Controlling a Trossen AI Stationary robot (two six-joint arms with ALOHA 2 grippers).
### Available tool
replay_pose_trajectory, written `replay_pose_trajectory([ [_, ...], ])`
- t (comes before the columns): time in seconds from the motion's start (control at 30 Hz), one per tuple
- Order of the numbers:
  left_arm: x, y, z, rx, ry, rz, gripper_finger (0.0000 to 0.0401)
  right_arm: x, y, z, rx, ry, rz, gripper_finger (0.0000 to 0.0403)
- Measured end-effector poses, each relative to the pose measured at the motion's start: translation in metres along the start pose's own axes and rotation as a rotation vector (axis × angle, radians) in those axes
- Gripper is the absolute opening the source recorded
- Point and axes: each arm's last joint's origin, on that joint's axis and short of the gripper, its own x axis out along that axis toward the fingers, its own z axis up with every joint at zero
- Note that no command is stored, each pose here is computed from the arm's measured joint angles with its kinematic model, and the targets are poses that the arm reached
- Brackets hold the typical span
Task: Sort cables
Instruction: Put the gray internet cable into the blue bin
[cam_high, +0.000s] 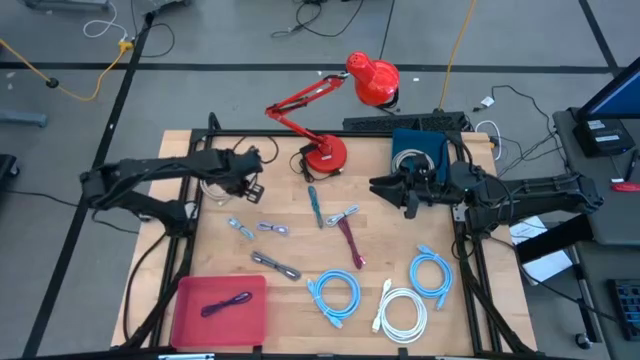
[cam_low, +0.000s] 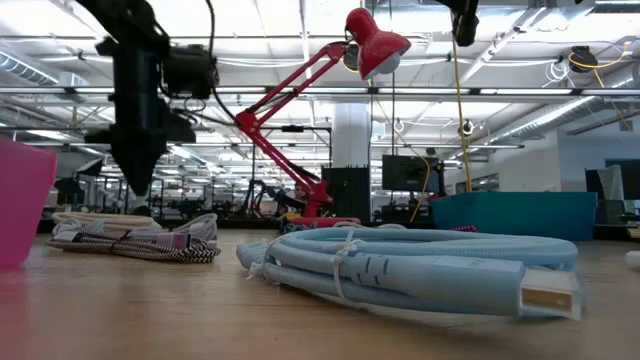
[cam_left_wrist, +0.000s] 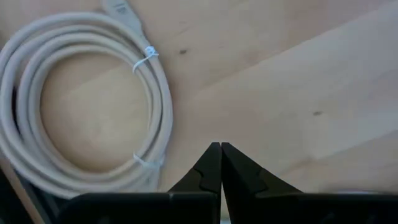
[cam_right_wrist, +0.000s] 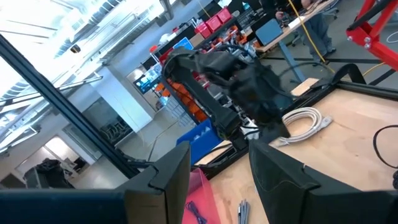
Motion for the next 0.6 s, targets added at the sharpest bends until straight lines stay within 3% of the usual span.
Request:
replay_pose_trajectory([
  [0.17, 0.021, -0.004, 0.005, 0.057, 0.079, 0.057, 0.0002, 0.000, 0.002, -0.002, 0.000, 0.011, 0.010, 0.0155],
  [0.37, 0.013, 0.006, 0.001, 0.018, 0.034, 0.191, 0.0002, -0.001, 0.005, -0.004, 0.010, 0.022, 0.025, 0.0155],
  [0.5, -0.002, 0.018, -0.003, -0.014, -0.019, 0.164, 0.0001, -0.001, 0.006, -0.005, 0.029, 0.028, 0.031, 0.0155],
  [0.6, -0.008, 0.034, -0.009, -0.114, -0.064, 0.104, 0.0001, -0.001, 0.007, -0.006, 0.031, 0.032, 0.034, 0.0155],
])
